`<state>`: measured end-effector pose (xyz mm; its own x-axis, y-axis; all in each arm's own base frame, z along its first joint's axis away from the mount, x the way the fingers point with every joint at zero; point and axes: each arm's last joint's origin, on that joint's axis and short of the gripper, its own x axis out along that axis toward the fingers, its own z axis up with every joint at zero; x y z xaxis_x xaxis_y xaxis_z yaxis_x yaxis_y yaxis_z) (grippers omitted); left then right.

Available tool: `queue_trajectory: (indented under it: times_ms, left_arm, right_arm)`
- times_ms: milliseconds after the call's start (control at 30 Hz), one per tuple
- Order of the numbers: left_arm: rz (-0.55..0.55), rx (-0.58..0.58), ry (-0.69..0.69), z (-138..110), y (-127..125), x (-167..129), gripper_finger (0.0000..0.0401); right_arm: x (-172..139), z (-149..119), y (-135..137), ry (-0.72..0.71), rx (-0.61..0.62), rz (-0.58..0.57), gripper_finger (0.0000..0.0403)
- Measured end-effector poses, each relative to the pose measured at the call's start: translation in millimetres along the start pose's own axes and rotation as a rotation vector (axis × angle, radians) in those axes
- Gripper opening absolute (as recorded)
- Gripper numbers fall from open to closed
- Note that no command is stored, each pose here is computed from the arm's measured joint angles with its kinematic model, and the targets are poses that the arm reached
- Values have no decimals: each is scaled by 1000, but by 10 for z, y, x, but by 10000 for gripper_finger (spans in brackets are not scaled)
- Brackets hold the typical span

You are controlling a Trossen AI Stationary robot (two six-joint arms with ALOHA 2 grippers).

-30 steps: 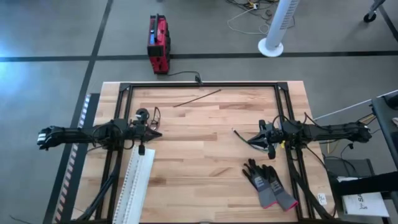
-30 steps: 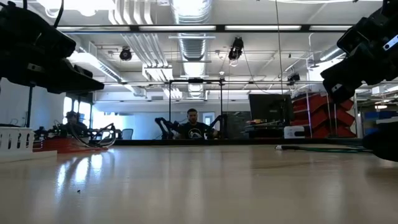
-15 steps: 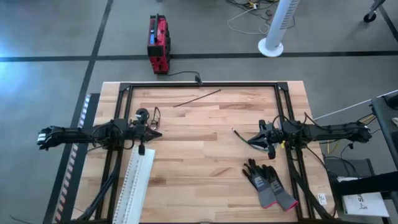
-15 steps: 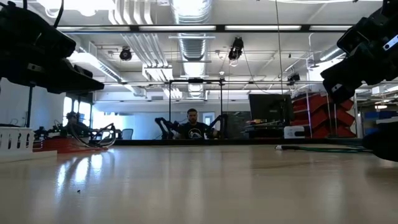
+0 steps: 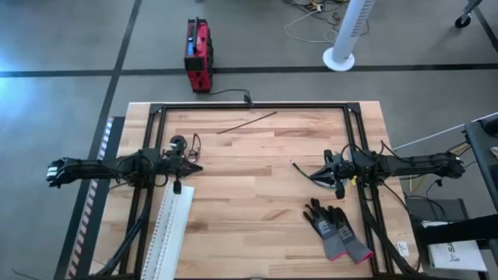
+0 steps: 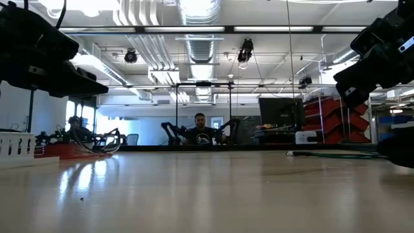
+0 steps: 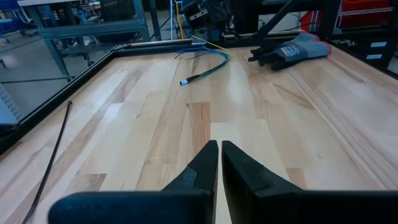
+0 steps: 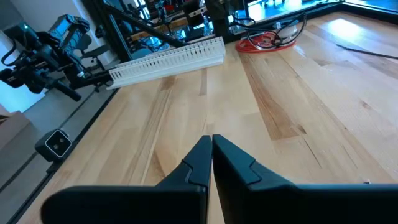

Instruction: Ziptie cables

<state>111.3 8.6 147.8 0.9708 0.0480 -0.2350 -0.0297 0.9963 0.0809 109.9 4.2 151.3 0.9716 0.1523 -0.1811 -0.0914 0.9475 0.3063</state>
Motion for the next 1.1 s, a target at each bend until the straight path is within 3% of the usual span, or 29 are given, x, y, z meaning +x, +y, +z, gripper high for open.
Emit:
queue_trajectory:
  times_ms: [433, 600, 967, 1100]
  left_arm:
    - [0, 0, 0, 0, 0, 0, 4]
    - [0, 0, 0, 0, 0, 0, 4]
    - [0, 0, 0, 0, 0, 0, 4]
    - [0, 0, 0, 0, 0, 0, 4]
  right_arm:
    - [0, 14, 3, -15, -13, -1, 2]
    - [-8, 111, 24, -121, 100, 8, 2]
    - [-62, 319, 86, -349, 17, 52, 2]
    - [-87, 400, 59, -478, 10, -100, 2]
